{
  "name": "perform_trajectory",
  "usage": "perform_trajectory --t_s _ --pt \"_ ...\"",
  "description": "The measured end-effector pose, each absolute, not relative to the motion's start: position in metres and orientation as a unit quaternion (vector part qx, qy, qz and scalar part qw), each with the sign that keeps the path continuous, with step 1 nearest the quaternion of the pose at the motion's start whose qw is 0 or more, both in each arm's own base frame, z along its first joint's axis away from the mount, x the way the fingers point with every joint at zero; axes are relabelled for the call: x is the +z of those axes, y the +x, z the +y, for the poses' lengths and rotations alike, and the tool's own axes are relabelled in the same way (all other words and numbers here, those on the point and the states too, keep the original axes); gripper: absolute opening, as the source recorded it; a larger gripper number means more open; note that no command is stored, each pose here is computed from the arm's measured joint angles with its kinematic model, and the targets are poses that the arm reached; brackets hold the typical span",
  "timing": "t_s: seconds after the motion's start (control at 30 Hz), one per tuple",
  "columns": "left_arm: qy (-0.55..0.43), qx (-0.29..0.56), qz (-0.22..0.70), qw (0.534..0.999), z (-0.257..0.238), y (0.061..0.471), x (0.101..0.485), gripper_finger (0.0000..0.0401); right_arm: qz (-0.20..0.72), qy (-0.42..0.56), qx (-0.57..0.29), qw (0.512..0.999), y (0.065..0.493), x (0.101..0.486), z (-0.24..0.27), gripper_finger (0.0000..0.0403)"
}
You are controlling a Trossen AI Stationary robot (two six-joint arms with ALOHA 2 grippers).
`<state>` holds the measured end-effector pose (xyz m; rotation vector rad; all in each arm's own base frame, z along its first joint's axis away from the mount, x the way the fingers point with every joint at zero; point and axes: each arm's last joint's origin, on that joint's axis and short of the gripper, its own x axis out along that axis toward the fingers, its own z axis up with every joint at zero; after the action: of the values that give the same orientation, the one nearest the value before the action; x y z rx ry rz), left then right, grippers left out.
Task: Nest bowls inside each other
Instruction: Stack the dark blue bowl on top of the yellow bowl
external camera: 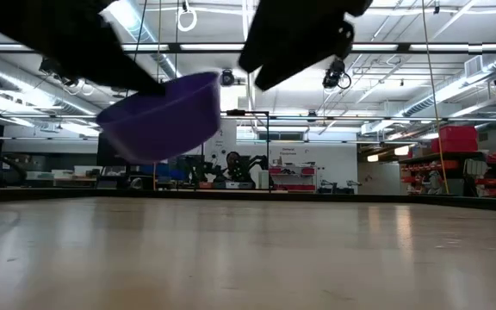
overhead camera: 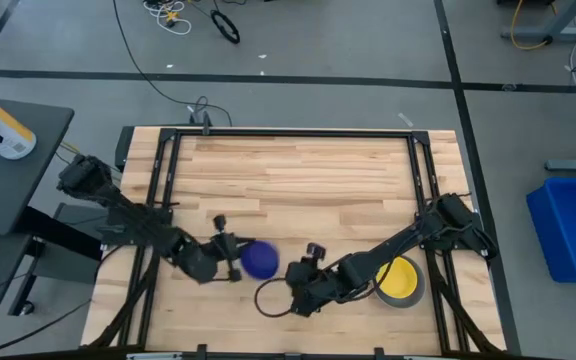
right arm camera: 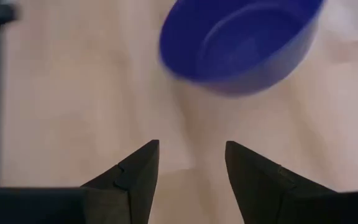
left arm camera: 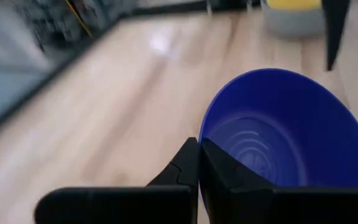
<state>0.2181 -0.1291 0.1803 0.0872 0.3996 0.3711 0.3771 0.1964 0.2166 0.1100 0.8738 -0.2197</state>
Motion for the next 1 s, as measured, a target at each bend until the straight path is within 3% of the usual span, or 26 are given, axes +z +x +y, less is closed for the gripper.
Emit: perform_trajectory --t_s 0.4,0.7,1.0 --pt "0.107 0.223 0.158 0.956 -0.103 0.253 0.182 0.0005 0.345 0.057 -0.26 0.9 0.362 0.262 0.156 0.0195" --pt "0.113 0.219 0.117 0.962 -0.102 0.28 0.156 0.0005 0.368 0.074 -0.277 0.885 0.371 0.259 0.129 0.0195" --pt "0.12 0.224 0.081 0.964 -0.099 0.284 0.166 0.0005 0.407 0.095 -0.276 0.866 0.367 0.251 0.123 0.0195"
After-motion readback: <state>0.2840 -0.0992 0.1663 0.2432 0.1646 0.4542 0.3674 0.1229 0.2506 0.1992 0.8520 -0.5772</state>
